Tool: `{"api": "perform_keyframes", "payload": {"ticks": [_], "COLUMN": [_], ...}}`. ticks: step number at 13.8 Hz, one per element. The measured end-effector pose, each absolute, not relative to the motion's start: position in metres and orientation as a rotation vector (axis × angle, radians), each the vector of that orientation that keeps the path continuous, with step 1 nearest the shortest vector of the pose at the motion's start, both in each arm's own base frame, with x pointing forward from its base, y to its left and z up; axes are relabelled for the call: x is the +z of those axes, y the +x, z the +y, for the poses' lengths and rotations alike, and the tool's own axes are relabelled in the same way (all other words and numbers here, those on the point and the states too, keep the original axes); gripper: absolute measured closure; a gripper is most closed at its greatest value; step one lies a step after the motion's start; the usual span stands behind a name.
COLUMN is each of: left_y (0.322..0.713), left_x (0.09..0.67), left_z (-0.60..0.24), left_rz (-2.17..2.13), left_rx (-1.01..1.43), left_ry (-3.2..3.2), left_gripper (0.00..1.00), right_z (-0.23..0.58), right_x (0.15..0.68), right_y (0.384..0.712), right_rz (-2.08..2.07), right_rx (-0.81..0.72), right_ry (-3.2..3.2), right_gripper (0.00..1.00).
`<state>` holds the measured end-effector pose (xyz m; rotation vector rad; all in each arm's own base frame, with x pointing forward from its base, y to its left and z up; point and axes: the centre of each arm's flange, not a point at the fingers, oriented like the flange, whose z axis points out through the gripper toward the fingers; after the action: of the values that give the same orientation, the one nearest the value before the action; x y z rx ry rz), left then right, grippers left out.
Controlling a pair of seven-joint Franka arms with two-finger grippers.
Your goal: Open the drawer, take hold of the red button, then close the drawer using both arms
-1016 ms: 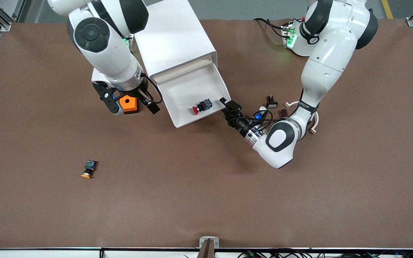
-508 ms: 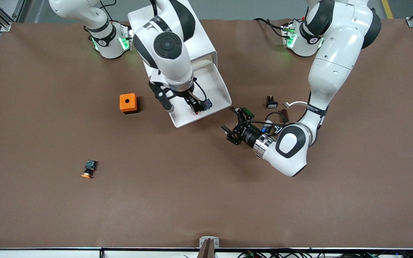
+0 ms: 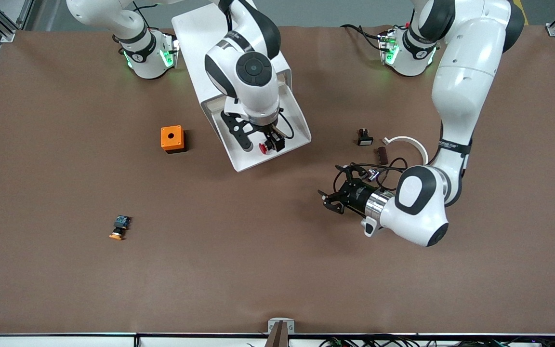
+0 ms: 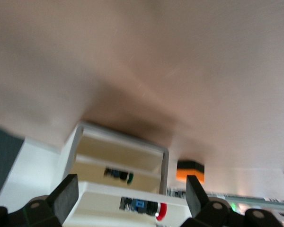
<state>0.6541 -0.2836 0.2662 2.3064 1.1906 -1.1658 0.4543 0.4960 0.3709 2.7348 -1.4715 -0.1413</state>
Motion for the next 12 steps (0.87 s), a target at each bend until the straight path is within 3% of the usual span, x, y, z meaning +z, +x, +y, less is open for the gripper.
{"api": "perform_keyframes", "payload": {"ticks": [6,12], "left_y": [0.667,0.655], "left_x": [0.335,0.345], "left_z": [-0.324,-0.352], "left_rz": [1.074,0.974], "left_rx": [-0.539,-0.288], "left_ry": [2.557,2.695], "left_gripper": [0.0,0.0], "right_z": [0.52,0.514], "right_x": [0.35,0.333], "right_y": [0.435,0.445], "right_rz": [-1.456,-1.437], "right_rx": [-0.136,-0.069], "right_ry": [2.71,2.692], "right_gripper": [0.03,0.06]}}
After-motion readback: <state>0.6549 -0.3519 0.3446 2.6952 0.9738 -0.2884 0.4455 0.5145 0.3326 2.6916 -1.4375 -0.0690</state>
